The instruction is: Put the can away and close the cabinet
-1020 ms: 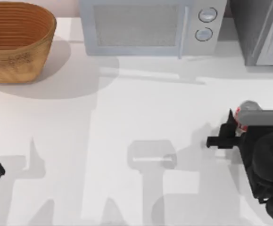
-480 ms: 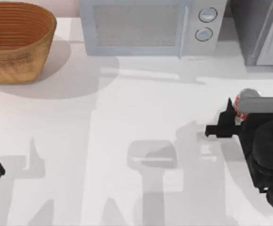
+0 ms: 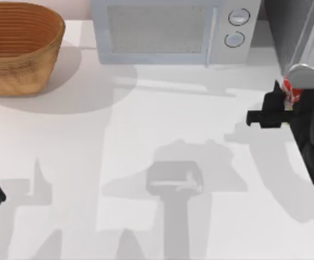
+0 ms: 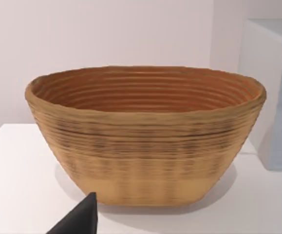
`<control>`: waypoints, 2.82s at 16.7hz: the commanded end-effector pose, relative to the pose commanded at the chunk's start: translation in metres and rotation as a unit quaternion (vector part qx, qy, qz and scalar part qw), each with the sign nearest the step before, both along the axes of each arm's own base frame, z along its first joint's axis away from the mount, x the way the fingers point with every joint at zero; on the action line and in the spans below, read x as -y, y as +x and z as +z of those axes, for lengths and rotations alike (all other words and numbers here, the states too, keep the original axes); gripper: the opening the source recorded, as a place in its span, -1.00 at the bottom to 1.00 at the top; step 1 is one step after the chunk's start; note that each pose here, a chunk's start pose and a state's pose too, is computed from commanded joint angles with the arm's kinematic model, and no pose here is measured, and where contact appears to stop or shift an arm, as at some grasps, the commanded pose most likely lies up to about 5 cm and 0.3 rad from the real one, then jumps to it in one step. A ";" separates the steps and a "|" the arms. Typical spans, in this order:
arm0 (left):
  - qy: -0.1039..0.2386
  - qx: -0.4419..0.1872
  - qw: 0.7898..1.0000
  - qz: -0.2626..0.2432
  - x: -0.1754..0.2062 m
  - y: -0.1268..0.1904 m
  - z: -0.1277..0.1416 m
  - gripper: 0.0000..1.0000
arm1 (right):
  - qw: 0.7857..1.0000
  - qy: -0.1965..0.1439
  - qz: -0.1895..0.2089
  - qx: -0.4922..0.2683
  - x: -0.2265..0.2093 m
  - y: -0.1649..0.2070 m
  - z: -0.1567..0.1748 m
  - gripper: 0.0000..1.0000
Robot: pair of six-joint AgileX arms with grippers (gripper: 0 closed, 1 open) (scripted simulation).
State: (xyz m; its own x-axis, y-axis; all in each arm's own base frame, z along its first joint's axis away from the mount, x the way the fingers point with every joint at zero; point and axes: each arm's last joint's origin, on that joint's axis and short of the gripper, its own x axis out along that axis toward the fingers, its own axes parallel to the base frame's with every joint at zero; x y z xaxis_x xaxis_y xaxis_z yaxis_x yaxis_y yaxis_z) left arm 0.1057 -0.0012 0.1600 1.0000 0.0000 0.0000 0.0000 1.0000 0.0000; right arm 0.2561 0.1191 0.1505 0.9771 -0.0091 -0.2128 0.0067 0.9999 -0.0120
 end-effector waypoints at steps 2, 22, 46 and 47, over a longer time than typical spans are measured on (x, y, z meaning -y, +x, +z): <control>0.000 0.000 1.000 0.000 0.000 0.000 0.000 1.00 | 1.000 0.002 -0.001 0.005 0.003 -0.005 0.019 -1.00; 0.000 0.000 1.000 0.000 0.000 0.000 0.000 1.00 | 0.996 0.028 0.019 0.077 0.082 -0.092 0.066 -1.00; 0.000 0.000 1.000 0.000 0.000 0.000 0.000 1.00 | 0.995 0.007 0.010 0.096 0.116 -0.146 0.084 -1.00; 0.000 0.000 1.000 0.000 0.000 0.000 0.000 1.00 | 0.995 0.007 0.010 0.095 0.115 -0.143 0.103 -1.00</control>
State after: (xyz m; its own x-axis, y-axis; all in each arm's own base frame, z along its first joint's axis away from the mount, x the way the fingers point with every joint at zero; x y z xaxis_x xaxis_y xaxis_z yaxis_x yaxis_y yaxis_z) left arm 0.1057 -0.0012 0.1600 1.0000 0.0000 0.0000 0.0000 1.0000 0.0000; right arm 0.1134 0.0041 0.2535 0.9996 0.0119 -0.0239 -0.0119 0.9999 0.0015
